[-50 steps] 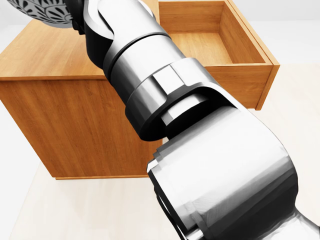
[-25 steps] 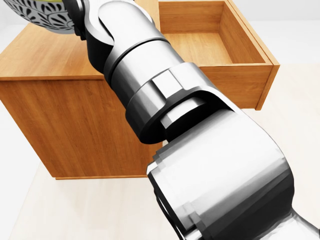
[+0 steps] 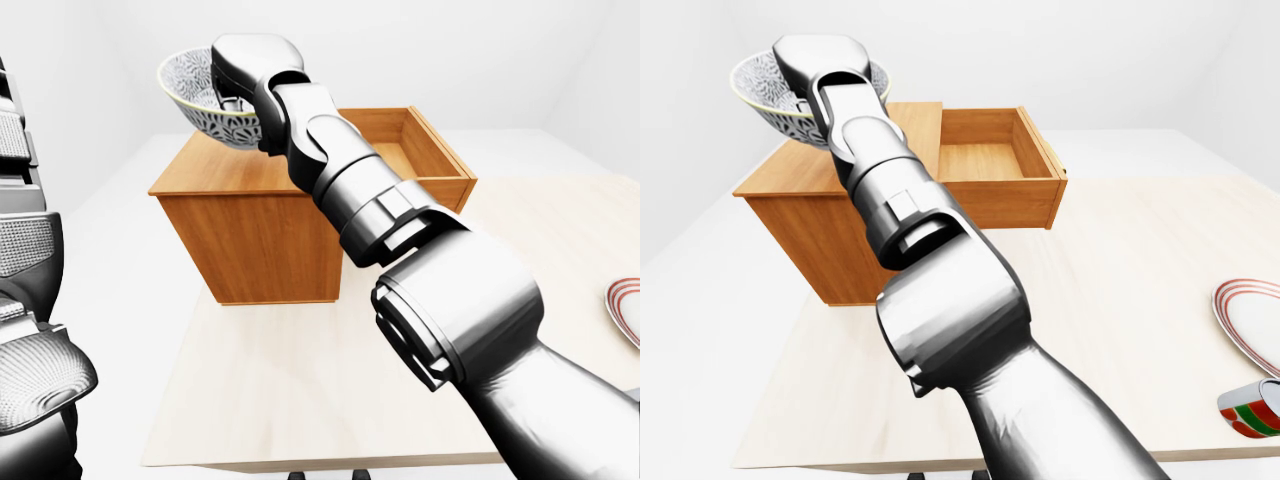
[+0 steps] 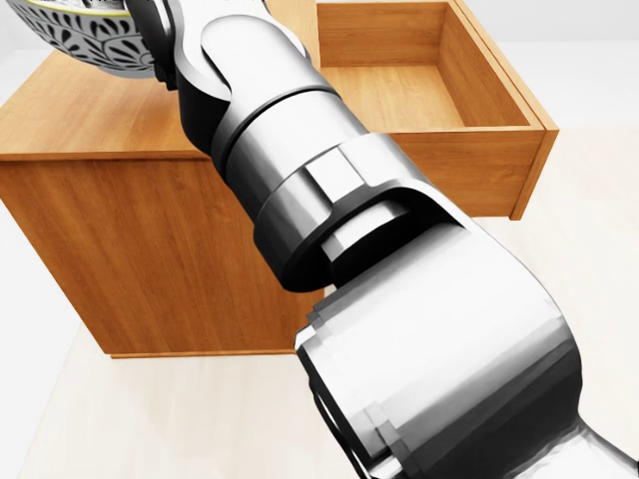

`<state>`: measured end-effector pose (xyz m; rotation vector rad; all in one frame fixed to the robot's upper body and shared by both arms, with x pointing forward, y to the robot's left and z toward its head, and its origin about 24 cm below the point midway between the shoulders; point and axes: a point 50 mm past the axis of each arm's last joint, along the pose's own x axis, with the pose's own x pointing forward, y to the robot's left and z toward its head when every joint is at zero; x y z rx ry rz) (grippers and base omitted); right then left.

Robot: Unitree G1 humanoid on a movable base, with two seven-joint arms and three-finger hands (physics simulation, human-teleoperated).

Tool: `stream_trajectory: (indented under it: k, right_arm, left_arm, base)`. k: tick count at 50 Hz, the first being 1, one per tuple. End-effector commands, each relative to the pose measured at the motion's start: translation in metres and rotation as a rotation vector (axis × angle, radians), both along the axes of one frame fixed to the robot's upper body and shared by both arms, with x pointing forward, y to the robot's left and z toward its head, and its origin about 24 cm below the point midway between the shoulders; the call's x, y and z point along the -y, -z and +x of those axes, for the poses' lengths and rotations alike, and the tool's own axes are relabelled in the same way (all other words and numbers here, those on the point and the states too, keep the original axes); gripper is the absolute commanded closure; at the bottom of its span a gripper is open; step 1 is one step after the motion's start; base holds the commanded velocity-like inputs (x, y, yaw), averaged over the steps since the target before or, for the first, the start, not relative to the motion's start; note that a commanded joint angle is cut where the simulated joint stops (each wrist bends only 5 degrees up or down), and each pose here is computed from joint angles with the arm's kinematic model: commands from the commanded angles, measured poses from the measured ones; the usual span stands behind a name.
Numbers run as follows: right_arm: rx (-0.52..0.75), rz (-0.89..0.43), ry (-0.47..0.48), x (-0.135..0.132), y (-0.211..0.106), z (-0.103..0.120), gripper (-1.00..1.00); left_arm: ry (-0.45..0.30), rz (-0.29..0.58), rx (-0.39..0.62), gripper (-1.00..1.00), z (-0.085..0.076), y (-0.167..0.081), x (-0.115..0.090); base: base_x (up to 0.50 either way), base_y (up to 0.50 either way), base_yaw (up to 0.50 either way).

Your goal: Put the bowl on top of the cabinet.

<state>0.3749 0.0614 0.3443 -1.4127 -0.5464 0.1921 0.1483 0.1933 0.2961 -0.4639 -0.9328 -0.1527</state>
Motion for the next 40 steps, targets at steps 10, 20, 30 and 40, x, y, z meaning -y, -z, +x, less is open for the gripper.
stream_trajectory:
  k: [10, 20, 30, 40]
  right_arm:
    - [0.021, 0.05, -0.011, -0.001, -0.001, -0.001, 0.96]
    - [0.018, 0.059, -0.015, -0.002, 0.003, -0.001, 0.96]
    - [0.012, 0.06, -0.014, -0.002, 0.005, 0.0, 0.96]
    - [0.005, 0.062, -0.011, -0.001, 0.01, 0.002, 0.96]
  left_arm:
    - [0.0, 0.005, -0.004, -1.0, 0.0, 0.0, 0.0]
    - [0.0, 0.007, -0.007, -1.0, 0.0, 0.001, 0.0]
    - [-0.001, 0.008, -0.009, -1.0, 0.0, 0.001, 0.0]
    - [-0.013, 0.003, -0.005, -1.0, 0.0, 0.001, 0.0]
  base:
    - [0.0, 0.0, 0.0]
    - [0.0, 0.0, 0.0]
    - [0.0, 0.0, 0.0]
    - [0.0, 0.0, 0.0]
